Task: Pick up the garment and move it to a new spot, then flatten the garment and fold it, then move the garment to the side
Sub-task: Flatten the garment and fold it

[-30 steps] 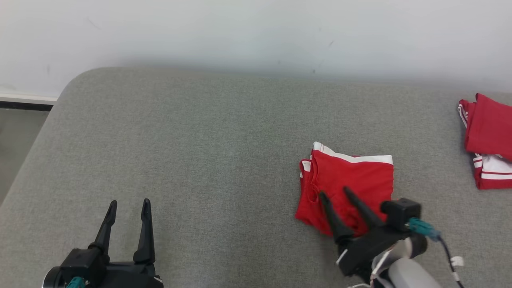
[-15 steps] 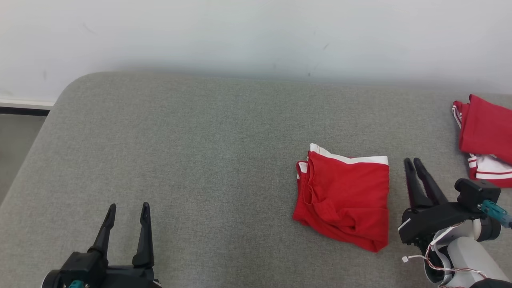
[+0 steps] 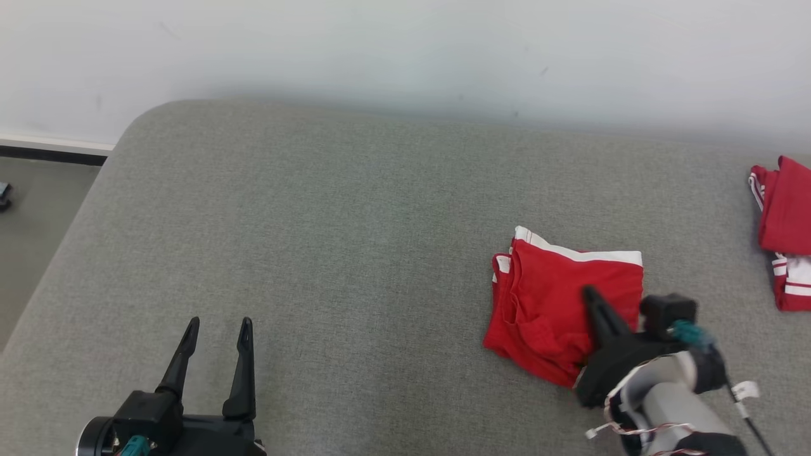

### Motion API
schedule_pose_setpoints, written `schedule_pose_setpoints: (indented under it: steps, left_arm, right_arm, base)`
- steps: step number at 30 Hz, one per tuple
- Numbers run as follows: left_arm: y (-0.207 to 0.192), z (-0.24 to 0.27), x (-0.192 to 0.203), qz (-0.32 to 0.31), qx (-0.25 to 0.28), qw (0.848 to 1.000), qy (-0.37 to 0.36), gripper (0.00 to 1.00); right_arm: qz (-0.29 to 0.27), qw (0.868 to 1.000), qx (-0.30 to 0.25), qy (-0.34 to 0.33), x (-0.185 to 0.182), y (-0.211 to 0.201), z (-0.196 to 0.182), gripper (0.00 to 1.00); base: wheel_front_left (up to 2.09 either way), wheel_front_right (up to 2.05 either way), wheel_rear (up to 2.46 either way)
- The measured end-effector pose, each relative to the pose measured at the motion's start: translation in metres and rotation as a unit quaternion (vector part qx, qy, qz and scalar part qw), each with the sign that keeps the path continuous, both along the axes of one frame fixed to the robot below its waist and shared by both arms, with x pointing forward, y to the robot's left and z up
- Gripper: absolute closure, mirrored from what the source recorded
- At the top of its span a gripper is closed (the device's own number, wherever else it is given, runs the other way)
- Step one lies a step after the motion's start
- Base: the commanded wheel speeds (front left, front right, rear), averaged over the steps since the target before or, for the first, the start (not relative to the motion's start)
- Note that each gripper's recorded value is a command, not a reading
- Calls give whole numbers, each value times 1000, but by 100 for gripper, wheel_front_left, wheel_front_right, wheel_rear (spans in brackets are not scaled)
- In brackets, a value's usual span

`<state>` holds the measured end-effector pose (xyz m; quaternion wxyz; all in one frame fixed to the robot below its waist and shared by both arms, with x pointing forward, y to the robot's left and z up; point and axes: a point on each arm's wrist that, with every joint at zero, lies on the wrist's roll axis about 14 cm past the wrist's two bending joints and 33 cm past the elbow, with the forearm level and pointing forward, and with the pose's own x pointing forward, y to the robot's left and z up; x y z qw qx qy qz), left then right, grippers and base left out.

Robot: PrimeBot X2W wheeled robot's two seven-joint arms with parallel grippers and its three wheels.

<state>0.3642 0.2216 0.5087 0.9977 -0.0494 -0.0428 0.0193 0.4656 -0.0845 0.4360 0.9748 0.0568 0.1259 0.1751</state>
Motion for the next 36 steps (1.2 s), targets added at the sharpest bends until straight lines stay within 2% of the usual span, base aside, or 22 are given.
schedule_pose_setpoints:
  steps: [11,17,25,36]
  left_arm:
    - [5,0,-4,7,0,1000,1,0]
    - [1,-1,-1,2,0,1000,2,0]
    - [-7,2,6,-12,4,1000,-3,0]
    - [-23,4,14,-38,7,999,-9,0]
  right_arm:
    - [88,995,44,3,-32,81,1,100]
    - [108,992,67,-16,-40,97,15,100]
    - [59,991,91,-81,-28,66,54,100]
    - [-51,987,64,-138,-40,-29,75,100]
  base:
    - [0,0,0]
    - [0,0,0]
    - [0,0,0]
    - [0,0,0]
